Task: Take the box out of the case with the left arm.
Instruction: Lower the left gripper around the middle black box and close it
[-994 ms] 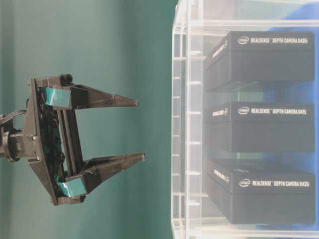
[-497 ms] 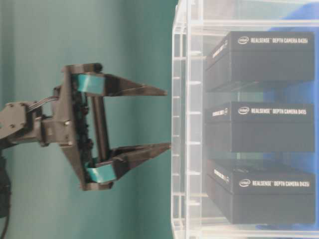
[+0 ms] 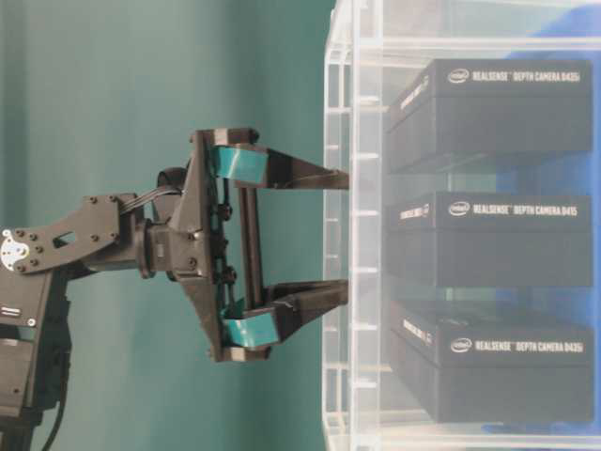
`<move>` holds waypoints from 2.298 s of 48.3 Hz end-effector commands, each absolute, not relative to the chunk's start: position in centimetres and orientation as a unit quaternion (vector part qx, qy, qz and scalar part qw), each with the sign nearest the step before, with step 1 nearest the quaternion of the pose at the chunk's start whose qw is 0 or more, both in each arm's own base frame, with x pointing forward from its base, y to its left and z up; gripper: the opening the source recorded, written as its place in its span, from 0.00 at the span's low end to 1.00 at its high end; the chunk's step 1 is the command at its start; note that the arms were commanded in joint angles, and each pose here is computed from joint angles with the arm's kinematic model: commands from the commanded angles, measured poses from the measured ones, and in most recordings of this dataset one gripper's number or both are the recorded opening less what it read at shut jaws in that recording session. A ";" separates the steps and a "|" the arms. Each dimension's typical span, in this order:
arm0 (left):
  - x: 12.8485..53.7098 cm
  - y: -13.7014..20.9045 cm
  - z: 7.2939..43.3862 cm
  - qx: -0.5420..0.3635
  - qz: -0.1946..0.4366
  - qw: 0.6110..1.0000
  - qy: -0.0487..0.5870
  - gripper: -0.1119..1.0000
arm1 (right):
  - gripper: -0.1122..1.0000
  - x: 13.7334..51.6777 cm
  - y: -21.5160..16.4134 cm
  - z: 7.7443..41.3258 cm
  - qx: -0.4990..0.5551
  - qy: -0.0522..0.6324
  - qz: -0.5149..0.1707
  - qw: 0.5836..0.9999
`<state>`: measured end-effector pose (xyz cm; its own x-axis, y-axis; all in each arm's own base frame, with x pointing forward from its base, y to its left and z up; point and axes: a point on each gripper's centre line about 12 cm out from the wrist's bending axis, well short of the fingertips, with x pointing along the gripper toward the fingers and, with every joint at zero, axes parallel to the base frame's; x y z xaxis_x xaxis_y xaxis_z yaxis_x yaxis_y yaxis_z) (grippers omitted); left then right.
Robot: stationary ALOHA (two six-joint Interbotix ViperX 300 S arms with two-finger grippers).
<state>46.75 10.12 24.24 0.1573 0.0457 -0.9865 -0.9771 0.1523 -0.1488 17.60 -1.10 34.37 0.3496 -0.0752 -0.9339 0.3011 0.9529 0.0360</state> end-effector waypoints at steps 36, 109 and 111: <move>46.2 10.6 22.8 -0.492 0.433 0.594 0.467 0.98 | 0.10 18.7 -1.2 34.7 0.102 0.536 -0.113 0.831; 47.1 11.3 20.7 -0.524 0.459 0.560 0.449 0.70 | 0.10 19.4 -1.2 34.7 0.102 0.524 -0.110 0.839; 47.1 11.3 20.7 -0.531 0.463 0.556 0.442 0.64 | 0.10 19.4 -1.2 34.7 0.102 0.524 -0.110 0.838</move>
<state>46.79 11.28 18.89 0.1320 0.0332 -0.9907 -0.9909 0.0318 -0.1309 19.29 -1.11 34.22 0.4121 -0.0749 -0.9081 0.2903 0.9555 0.0530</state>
